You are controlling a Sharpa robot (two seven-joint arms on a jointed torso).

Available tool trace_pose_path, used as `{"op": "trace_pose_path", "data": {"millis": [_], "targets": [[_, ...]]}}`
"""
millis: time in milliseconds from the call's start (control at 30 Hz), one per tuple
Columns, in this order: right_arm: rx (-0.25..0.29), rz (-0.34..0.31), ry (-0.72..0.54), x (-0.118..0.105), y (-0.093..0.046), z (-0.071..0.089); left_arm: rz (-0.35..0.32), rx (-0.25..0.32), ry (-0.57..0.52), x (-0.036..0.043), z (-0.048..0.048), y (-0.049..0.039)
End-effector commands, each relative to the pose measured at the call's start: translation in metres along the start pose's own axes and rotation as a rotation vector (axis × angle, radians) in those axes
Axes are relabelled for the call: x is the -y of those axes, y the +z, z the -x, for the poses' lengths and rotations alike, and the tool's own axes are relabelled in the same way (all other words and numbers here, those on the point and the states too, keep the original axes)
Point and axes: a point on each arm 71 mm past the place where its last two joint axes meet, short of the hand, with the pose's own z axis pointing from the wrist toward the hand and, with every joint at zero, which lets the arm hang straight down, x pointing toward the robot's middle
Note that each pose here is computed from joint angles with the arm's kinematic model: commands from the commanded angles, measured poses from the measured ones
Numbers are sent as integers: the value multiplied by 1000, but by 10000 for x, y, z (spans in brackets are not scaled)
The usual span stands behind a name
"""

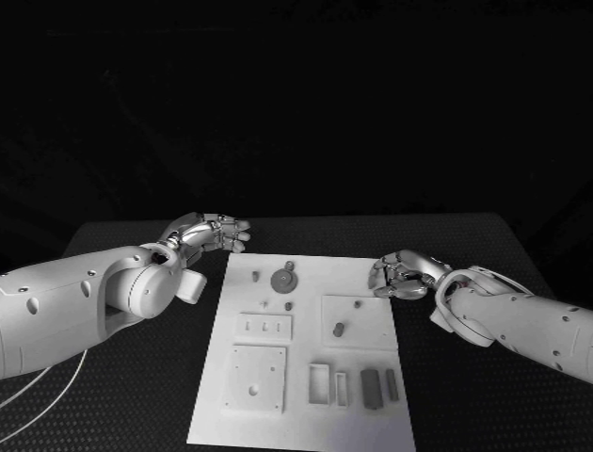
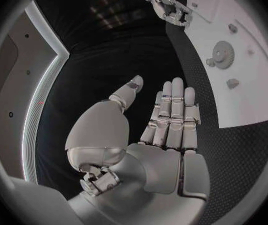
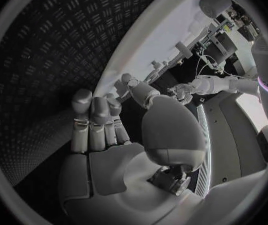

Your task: Assemble the parts on the task board

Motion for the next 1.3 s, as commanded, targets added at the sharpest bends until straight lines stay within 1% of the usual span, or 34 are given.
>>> {"op": "trace_pose_path", "data": {"millis": [33, 1300], "targets": [[-14, 5, 2, 6, -9, -50, -10, -21, -1, 12, -27, 3], [-11, 5, 6, -62, 41, -108, -5, -23, 2, 8, -22, 2]]}}
